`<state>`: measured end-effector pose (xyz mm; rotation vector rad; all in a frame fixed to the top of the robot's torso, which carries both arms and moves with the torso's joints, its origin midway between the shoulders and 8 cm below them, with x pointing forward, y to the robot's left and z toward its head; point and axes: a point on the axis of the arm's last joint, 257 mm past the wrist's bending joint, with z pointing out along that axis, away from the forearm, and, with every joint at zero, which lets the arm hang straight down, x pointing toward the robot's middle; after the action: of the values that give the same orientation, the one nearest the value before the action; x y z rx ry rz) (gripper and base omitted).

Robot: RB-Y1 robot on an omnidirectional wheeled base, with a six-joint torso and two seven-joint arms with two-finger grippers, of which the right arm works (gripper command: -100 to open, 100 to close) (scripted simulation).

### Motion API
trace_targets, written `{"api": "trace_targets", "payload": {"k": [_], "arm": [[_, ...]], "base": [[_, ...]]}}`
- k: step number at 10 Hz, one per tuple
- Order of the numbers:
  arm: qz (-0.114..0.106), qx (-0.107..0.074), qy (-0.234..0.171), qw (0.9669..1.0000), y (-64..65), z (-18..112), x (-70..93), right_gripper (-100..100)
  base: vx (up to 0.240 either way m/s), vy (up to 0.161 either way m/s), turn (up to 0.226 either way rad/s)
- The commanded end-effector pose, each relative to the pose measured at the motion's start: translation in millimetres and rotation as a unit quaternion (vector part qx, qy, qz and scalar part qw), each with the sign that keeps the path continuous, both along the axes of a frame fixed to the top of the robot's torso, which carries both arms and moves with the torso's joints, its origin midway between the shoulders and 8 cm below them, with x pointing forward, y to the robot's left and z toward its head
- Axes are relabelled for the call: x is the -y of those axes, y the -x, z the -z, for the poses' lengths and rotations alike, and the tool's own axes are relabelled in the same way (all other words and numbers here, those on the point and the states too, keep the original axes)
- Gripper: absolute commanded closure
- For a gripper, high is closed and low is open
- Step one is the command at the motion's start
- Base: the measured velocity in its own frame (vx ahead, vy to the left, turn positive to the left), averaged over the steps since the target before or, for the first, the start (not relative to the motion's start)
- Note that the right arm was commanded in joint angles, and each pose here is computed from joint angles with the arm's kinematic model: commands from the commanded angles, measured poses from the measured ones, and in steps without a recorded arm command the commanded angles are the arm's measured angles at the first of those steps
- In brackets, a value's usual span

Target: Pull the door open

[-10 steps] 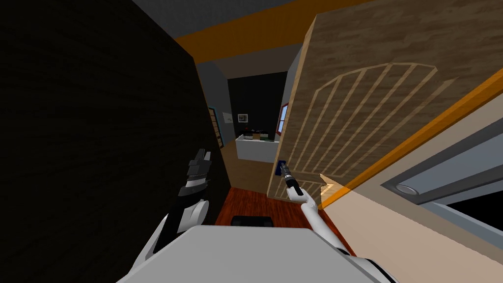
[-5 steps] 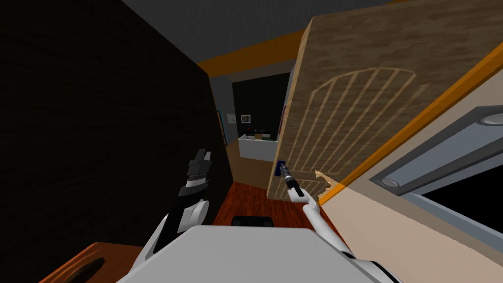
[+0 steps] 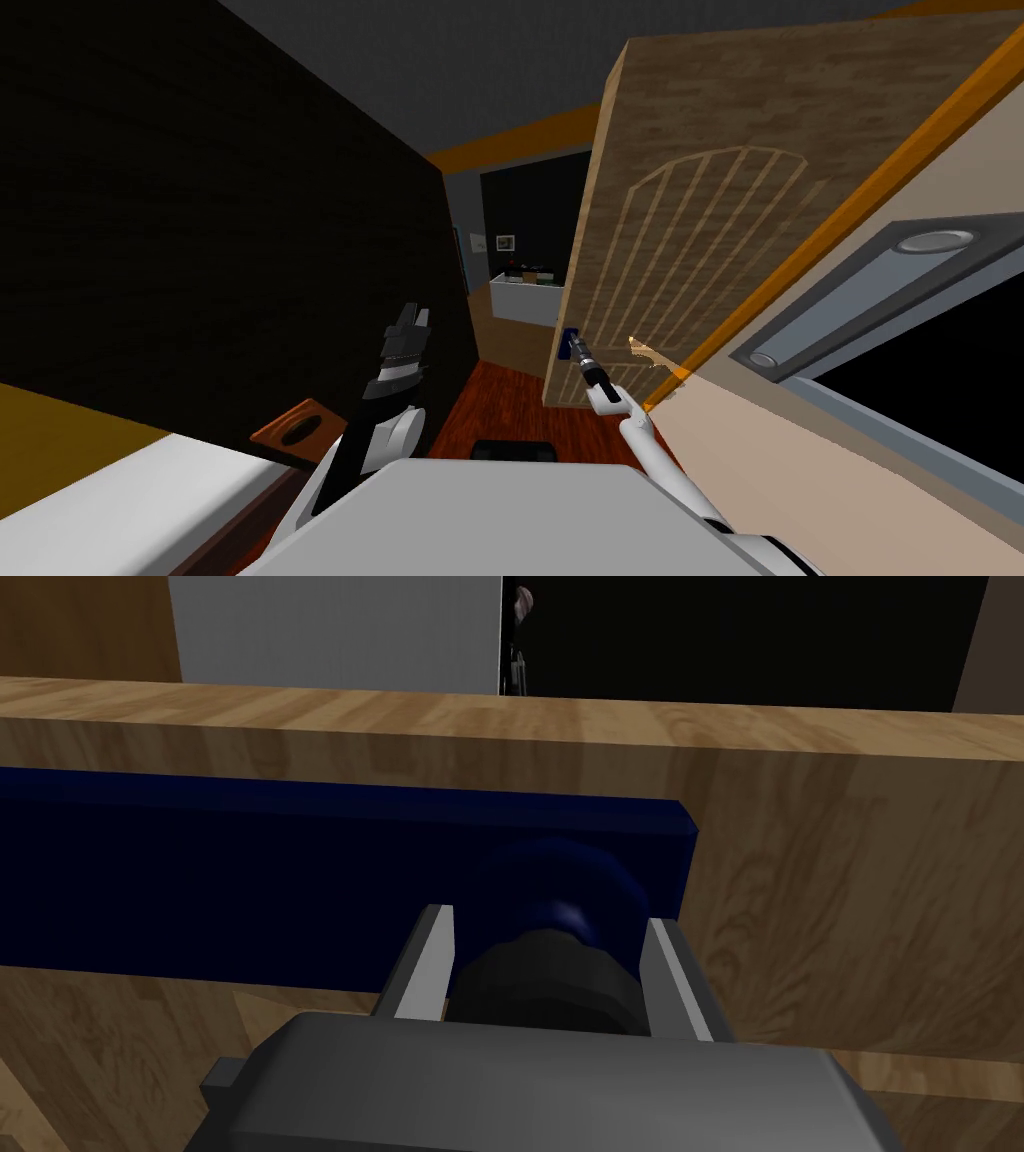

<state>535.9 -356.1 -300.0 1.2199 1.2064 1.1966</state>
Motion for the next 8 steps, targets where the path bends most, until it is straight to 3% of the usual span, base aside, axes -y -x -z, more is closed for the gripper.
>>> {"api": "trace_targets", "payload": {"k": [1,8], "arm": [[-0.009,0.002,0.0,1.0,2.2,-1.2,-2.3,100],[-0.053,0.004,0.0,0.9986,15.1,-3.8,-15.4,100]], "base": [[-0.134,-0.072,0.083],[-0.222,-0.12,0.123]]}}
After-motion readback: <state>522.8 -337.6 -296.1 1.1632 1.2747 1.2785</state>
